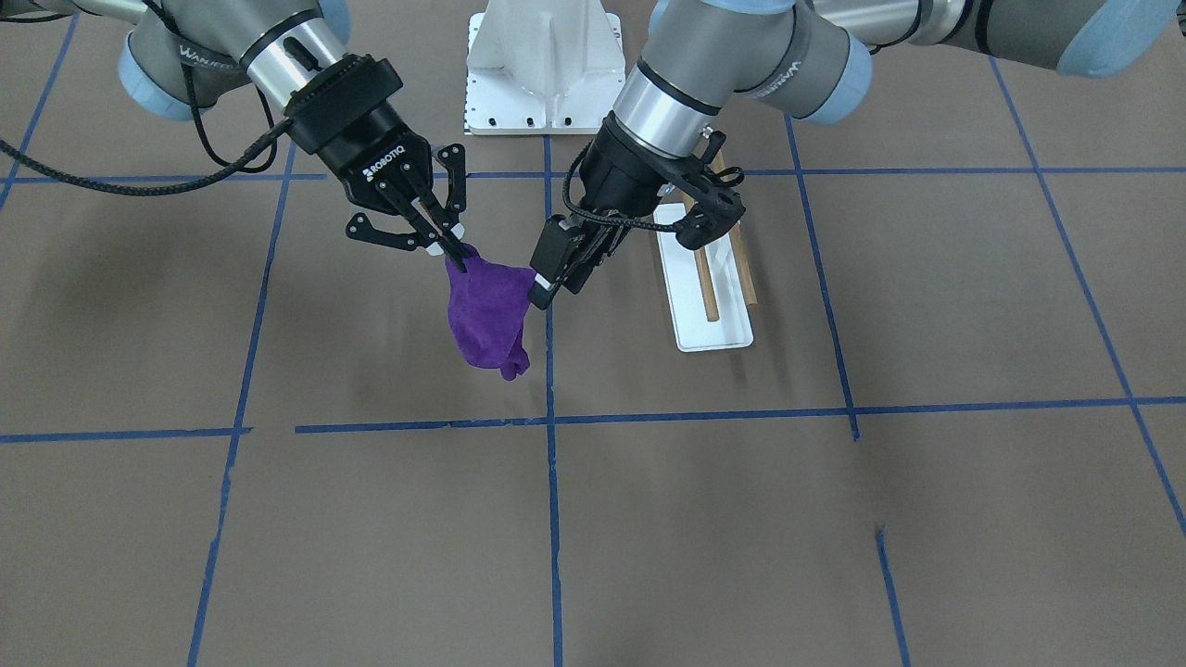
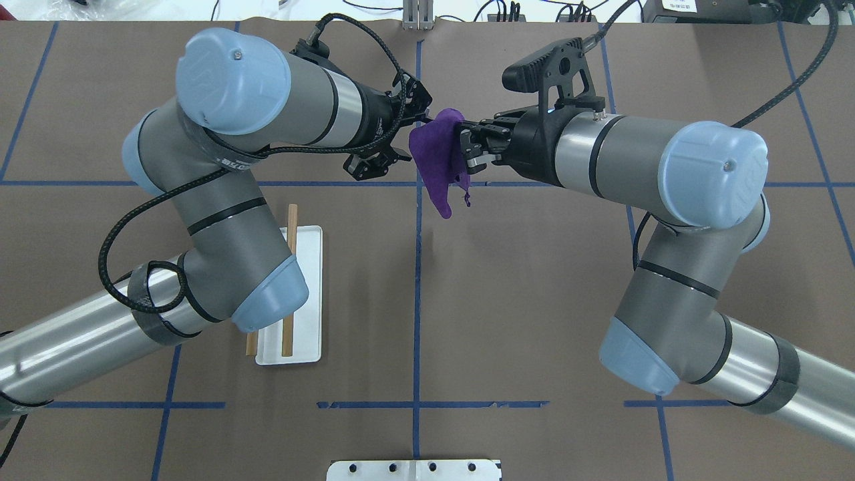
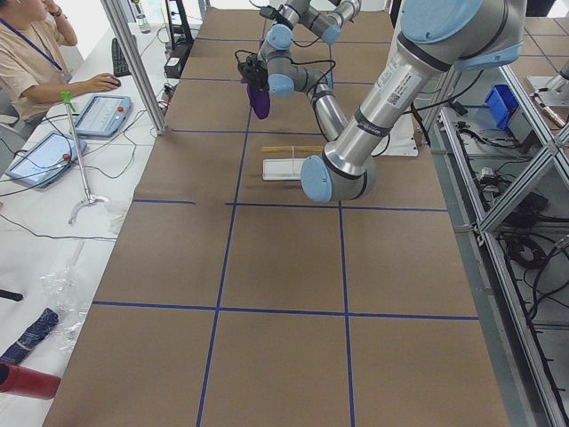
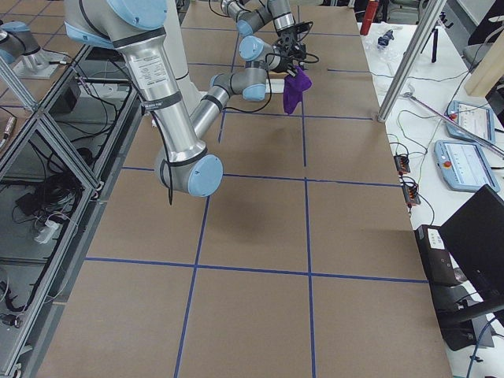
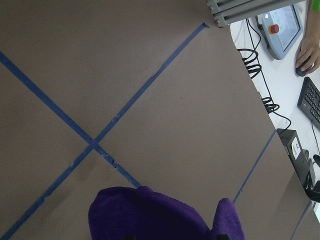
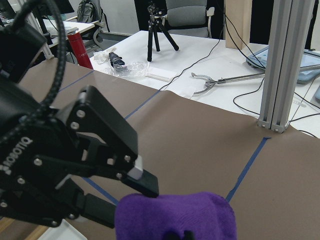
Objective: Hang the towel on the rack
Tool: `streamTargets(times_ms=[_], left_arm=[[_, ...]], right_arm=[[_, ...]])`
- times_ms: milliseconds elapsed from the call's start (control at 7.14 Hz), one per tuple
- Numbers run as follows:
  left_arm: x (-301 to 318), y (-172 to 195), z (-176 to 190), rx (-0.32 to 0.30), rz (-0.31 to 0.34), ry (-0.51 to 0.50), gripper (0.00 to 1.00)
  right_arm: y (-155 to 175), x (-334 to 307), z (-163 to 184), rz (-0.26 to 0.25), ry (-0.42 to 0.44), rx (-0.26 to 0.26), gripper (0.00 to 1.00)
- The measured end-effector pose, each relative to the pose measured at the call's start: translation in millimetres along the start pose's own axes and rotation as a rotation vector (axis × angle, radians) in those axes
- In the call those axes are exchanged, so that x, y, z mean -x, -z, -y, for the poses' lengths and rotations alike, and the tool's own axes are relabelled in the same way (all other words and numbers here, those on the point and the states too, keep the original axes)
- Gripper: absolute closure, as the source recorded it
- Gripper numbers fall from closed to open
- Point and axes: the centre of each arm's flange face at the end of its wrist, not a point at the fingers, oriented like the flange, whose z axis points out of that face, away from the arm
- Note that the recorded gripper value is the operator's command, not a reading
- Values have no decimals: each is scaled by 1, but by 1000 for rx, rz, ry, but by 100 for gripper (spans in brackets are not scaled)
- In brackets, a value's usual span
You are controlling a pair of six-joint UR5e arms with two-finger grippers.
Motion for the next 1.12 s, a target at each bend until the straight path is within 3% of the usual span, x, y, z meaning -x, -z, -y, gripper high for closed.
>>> streamTargets(times_ms=[140,280,700,840,980,1120], left_arm=[[1,1,-5,8,-2,5,81],[1,3,-9,15,-6,20,100],[4,3,-9,18,-9,47,100],[5,3,-8,16,-8,48,100],[6,4,-8,16,-9,47,100],[7,7,-7,18,-12,45,100]], right_arm=[[0,5,-2,1,1,-2,100],[0,8,-4,3,1,-2,100],[7,13,-4,20,2,-5,100],[9,14,-5,25,4,-4,42],[9,16,-6,36,3,6,1],[9,18,-8,52,-8,25,1]])
